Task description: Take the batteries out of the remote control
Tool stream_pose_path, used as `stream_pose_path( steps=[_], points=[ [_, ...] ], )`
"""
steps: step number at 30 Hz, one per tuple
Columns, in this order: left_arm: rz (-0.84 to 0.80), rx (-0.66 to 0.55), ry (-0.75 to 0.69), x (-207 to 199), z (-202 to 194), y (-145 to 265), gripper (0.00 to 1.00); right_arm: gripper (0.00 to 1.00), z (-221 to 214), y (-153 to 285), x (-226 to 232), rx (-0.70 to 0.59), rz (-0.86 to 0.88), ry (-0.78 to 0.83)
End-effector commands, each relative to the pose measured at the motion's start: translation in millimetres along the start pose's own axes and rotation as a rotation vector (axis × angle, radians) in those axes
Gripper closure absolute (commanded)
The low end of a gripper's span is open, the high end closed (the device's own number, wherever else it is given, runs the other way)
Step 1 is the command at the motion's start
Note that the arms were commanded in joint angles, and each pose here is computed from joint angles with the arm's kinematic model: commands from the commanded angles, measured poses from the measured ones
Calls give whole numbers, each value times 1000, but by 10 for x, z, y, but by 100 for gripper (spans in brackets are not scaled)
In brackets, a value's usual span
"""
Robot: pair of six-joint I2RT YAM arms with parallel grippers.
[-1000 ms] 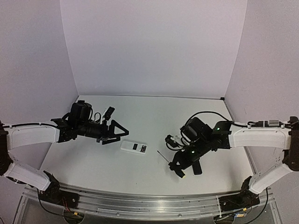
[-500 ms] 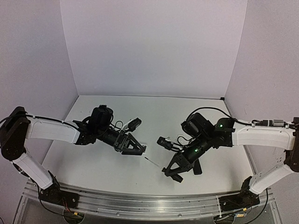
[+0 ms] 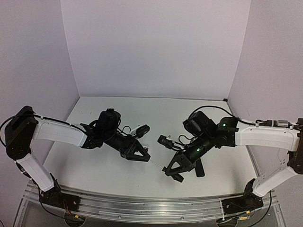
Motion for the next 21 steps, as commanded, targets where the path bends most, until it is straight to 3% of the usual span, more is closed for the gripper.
stream_pose_path(
  steps=[1,2,3,7,8,9,10,12,13,17,21],
  points=[
    [-51,23,-45,-167,63,-34,91,100,131,31,58,-29,10,54],
    [-54,28,-43,-172,52,-36,98,100,132,32,56,-30,4,55],
    [-57,29,-44,-181,39,-33,100,100,131,30,49,-29,0,55],
    [-67,-1,-66,-229,-4,-5,100,100,146,42,52,-34,-17,62],
    [-65,-12,-69,-244,-8,4,100,96,149,51,48,-37,-33,59],
    [-62,-24,-72,-257,-11,13,100,88,153,62,43,-41,-51,55],
    [-56,-39,-76,-265,-12,21,100,73,160,77,38,-47,-71,47],
    [-42,-81,-90,-275,-11,39,100,33,179,115,25,-70,-126,24],
    [-30,-112,-101,-281,-8,57,100,24,193,146,7,-96,-177,5],
    [-11,-259,-152,-327,-9,154,100,18,212,292,-21,-257,-321,-84],
    [-24,-421,-228,-409,-76,290,100,18,242,362,51,-412,-240,-156]
  ],
)
Point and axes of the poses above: each gripper's point midway between its finger pads, its own y axis back along the fingers, its own x axis along the line the jaws close on, z = x × y, the point moved 10 cm from there along y, back along the fingers, and after that the axes turned 9 degrees about y, right-handed, at the moved point
